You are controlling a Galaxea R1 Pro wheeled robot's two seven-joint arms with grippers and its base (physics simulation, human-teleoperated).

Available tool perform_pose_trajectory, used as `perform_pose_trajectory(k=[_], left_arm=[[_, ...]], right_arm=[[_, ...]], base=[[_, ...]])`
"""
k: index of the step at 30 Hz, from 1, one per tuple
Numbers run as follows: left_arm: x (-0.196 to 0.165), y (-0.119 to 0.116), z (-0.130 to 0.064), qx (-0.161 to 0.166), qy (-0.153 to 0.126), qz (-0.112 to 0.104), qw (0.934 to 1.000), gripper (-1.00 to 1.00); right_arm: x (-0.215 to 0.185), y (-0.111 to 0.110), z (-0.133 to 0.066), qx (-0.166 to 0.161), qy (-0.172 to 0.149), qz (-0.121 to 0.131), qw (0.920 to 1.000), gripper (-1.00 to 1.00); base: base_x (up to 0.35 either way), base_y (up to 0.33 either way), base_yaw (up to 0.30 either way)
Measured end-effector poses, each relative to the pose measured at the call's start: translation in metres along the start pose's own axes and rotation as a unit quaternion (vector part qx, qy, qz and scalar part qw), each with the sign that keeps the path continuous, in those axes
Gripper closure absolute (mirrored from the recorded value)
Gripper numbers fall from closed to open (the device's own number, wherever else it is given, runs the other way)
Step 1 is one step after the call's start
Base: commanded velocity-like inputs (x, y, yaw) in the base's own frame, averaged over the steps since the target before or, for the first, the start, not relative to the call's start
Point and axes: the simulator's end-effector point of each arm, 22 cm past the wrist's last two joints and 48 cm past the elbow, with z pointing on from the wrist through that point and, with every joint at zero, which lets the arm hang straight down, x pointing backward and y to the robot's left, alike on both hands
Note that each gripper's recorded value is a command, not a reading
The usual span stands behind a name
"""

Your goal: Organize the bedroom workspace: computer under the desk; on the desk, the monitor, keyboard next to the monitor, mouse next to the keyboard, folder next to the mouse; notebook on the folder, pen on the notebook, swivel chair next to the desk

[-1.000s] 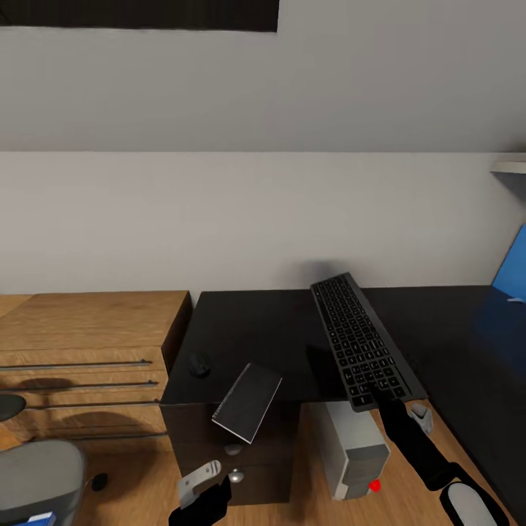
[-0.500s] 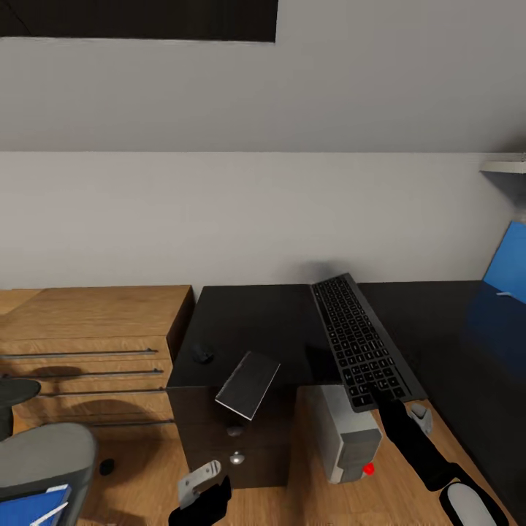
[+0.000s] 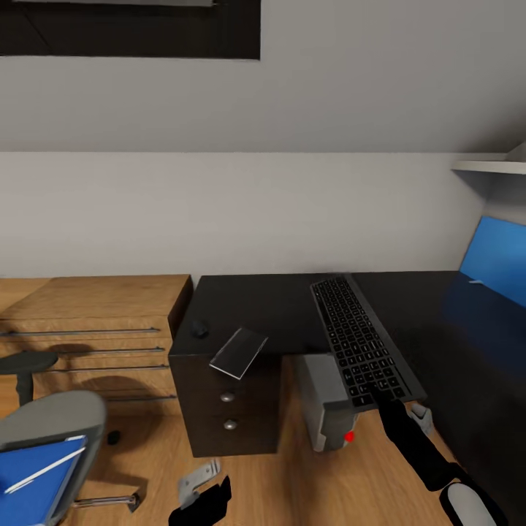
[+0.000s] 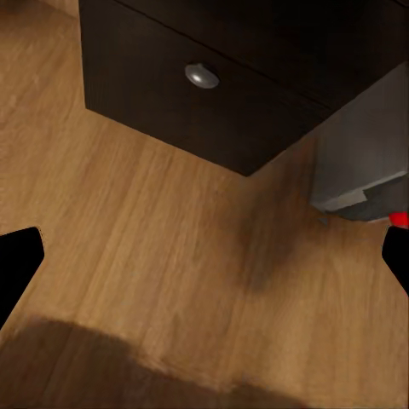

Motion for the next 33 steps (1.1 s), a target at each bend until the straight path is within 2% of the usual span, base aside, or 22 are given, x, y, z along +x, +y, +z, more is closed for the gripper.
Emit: perform_pose_trajectory(k=[21,33], left_arm=[[-0.004,-0.001,-0.004,0.000,0.000,0.000,1.0000,-1.00],[-0.017,-0.007,-0.018,-0.001,-0.001,-0.001,1.0000,-1.00]], right_arm=[[-0.002,0.004,0.000,0.001,0.001,0.000,1.0000,1.00],[-0.007,0.014,-0.001,0.009,0.003,0.005,0.9999,1.00]], base=[[-0.335,-0.081,0.000],[-0.335,-0.013,0.000]])
